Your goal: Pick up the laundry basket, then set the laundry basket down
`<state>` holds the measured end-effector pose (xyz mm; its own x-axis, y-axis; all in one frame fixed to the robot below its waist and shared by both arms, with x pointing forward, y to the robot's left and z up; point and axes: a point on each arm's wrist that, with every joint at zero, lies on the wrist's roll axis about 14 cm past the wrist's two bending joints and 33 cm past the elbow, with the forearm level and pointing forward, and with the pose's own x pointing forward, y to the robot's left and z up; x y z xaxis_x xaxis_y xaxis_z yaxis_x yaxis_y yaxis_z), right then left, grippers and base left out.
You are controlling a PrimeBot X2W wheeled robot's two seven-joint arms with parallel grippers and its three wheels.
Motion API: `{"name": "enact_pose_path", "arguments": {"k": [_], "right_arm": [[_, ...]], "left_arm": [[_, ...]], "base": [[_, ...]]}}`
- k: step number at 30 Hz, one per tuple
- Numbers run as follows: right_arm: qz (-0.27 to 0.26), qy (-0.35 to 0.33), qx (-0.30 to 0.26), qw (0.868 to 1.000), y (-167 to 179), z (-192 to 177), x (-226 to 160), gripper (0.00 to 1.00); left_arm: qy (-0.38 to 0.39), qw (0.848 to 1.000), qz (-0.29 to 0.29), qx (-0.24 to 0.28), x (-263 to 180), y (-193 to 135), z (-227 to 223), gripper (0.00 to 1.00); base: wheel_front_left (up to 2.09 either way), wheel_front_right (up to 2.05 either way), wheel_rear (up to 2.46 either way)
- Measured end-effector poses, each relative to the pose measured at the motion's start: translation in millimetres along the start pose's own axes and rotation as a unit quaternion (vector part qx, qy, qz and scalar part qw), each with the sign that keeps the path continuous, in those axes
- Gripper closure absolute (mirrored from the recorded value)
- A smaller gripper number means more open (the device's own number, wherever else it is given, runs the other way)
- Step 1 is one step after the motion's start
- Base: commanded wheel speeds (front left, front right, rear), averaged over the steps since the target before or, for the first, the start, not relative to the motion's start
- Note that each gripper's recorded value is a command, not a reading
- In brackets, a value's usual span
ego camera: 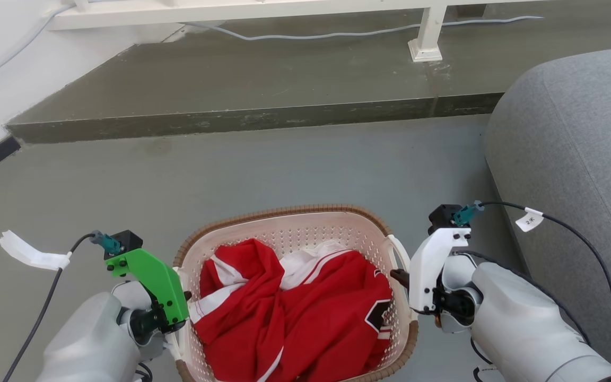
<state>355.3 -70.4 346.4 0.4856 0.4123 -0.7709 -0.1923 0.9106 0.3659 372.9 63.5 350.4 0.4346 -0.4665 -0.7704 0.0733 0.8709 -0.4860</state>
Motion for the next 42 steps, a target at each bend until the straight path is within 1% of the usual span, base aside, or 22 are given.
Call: {"name": "enact_pose_path", "arguments": {"k": [18,32,42], "right_arm": [[0.002,0.01,0.001,1.0,2,-4,1,1.0],[0.004,0.013,0.012,1.0,1,-7,2,1.0],[0.002,0.028,0.025,0.999,-6,-11,11,1.0]], "left_arm": [[0.0,1.0,0.001,-0.003,-1,2,-1,1.0],[0.007,1.0,0.002,0.0,1,2,-4,1.0],[0.022,1.0,0.002,-0.001,14,6,-8,1.0]], "base": [[0.0,0.0,0.0],[0.0,0.0,0.0],[0.0,0.0,0.0]]}}
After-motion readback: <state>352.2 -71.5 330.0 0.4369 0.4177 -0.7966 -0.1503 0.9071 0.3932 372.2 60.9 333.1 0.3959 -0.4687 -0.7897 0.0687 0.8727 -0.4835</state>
